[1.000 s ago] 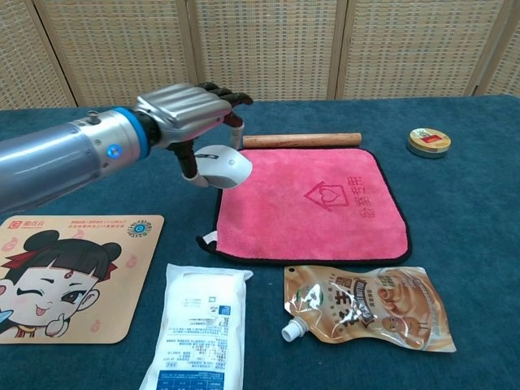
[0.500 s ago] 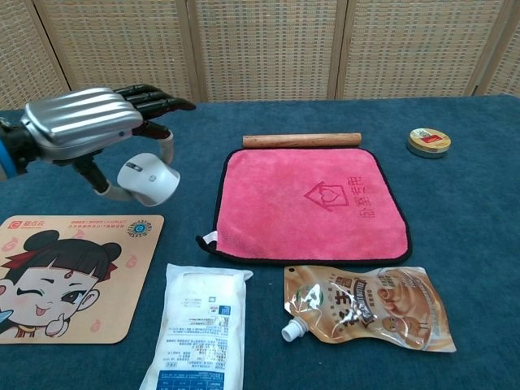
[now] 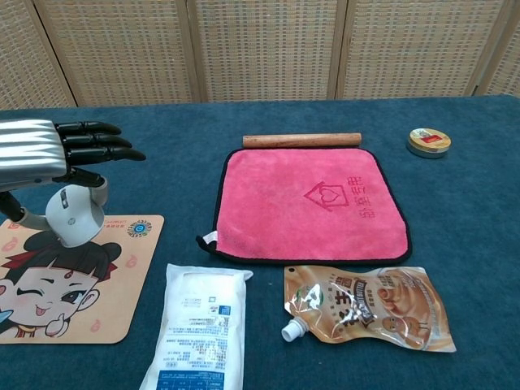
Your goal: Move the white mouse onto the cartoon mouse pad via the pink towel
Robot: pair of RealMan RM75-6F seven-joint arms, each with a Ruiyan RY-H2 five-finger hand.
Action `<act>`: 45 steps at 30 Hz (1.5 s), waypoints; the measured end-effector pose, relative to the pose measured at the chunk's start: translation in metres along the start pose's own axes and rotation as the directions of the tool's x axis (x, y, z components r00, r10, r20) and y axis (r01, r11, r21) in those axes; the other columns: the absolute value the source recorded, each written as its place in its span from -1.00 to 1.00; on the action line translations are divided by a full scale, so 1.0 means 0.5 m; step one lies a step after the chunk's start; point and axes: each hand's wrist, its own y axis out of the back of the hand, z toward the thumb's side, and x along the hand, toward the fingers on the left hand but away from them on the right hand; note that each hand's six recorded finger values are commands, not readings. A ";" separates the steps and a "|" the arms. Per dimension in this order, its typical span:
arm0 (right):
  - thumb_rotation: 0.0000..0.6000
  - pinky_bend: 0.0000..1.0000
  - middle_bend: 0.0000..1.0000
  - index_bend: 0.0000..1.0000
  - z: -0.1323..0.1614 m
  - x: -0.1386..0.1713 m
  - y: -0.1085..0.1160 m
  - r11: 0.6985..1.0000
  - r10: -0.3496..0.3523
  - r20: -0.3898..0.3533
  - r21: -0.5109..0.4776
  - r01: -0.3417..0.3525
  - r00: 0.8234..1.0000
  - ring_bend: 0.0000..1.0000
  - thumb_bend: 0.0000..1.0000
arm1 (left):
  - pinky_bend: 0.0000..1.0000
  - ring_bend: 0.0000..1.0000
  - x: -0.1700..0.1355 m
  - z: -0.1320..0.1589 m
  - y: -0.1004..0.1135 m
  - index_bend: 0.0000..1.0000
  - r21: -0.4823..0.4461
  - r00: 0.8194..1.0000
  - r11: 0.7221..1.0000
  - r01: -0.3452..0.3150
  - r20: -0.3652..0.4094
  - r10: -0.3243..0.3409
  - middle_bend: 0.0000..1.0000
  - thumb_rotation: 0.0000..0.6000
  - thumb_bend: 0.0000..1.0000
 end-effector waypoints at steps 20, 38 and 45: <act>1.00 -1.00 -1.00 -1.00 -0.002 -0.001 0.002 1.000 -0.009 0.004 -0.010 0.009 1.000 -1.00 -1.00 | -1.00 -1.00 -0.020 0.052 -0.053 0.30 0.167 0.970 0.986 0.015 0.239 -0.055 -1.00 1.00 -0.71; 1.00 -1.00 -1.00 -1.00 0.003 0.000 -0.003 1.000 -0.009 0.001 -0.009 0.009 1.000 -1.00 -1.00 | -1.00 -1.00 -0.027 0.049 -0.068 0.12 0.274 0.948 0.962 0.002 0.307 -0.090 -1.00 1.00 -0.85; 1.00 -1.00 -1.00 -1.00 0.002 -0.001 -0.004 1.000 -0.011 0.003 -0.009 0.011 1.000 -1.00 -1.00 | -1.00 -1.00 -0.023 0.039 -0.073 -0.66 0.283 0.951 0.959 0.018 0.291 -0.104 -1.00 1.00 -0.99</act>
